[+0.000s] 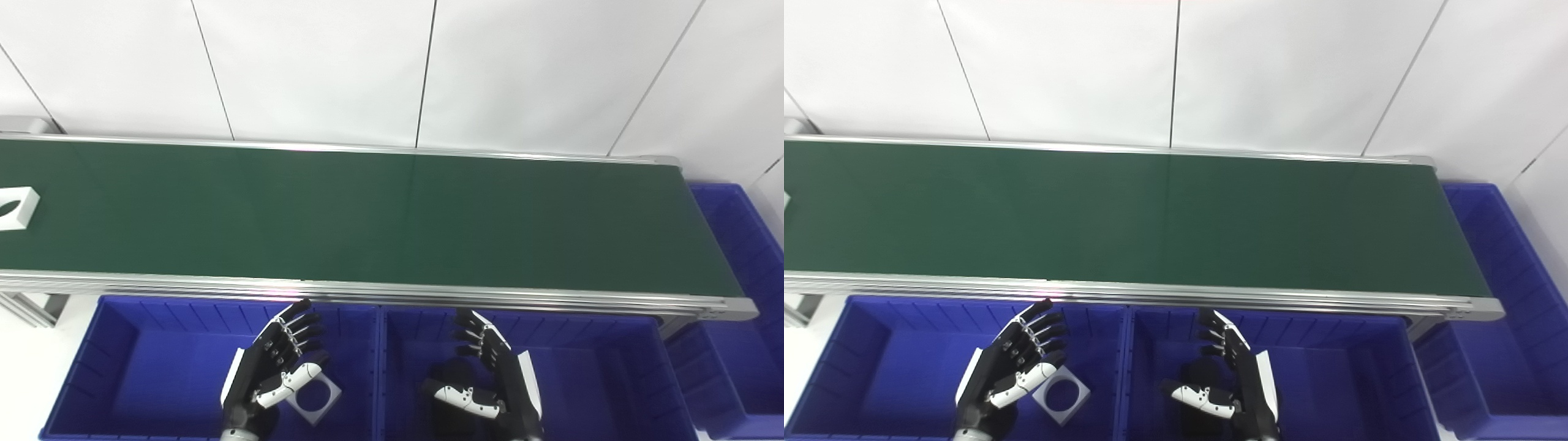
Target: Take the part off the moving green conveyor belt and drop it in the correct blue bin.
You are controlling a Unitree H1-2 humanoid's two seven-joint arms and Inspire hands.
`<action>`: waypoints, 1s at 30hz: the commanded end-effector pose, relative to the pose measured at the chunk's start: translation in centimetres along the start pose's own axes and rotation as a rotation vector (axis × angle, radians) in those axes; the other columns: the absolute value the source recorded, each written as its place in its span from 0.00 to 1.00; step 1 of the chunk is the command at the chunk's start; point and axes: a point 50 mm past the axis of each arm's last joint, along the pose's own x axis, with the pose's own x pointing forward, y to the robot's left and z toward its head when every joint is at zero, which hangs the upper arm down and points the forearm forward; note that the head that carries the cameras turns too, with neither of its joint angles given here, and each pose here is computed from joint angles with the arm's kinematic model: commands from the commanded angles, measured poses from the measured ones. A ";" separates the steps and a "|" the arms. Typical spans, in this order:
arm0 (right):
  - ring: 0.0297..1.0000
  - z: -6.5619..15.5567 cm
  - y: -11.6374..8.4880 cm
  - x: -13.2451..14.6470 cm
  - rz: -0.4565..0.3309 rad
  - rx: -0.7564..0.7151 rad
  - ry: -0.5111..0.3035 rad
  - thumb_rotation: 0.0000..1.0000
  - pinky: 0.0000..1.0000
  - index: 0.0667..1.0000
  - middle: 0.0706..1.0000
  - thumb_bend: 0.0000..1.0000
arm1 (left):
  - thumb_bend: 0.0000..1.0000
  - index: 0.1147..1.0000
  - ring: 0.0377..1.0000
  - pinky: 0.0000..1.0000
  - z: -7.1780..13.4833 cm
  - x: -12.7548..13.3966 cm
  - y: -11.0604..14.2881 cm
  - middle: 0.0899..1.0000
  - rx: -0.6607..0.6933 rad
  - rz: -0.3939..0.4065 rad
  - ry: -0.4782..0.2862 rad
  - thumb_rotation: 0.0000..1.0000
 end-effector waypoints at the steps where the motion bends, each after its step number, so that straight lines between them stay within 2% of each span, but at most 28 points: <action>1: 0.73 1.2 0.1 0.5 -0.005 0.022 -0.077 0.11 0.64 0.80 0.78 0.69 | 0.54 0.78 0.71 0.69 1.1 0.5 -0.5 0.73 -0.002 -0.010 -0.066 0.00; 19: 0.72 1.2 0.0 0.5 -0.008 0.020 -0.078 0.10 0.63 0.80 0.78 0.69 | 0.54 0.79 0.72 0.70 0.8 0.4 -0.4 0.73 -0.004 0.001 -0.055 0.00; 25: 0.73 0.8 -0.5 0.2 -0.004 0.017 -0.063 0.10 0.64 0.80 0.78 0.68 | 0.55 0.79 0.72 0.69 0.1 0.3 -0.9 0.74 -0.006 0.002 -0.057 0.00; 30: 0.74 -0.2 -1.5 -0.2 -0.005 0.021 -0.026 0.11 0.66 0.80 0.79 0.67 | 0.59 0.78 0.70 0.67 -1.1 0.3 -1.7 0.73 -0.007 0.005 -0.061 0.00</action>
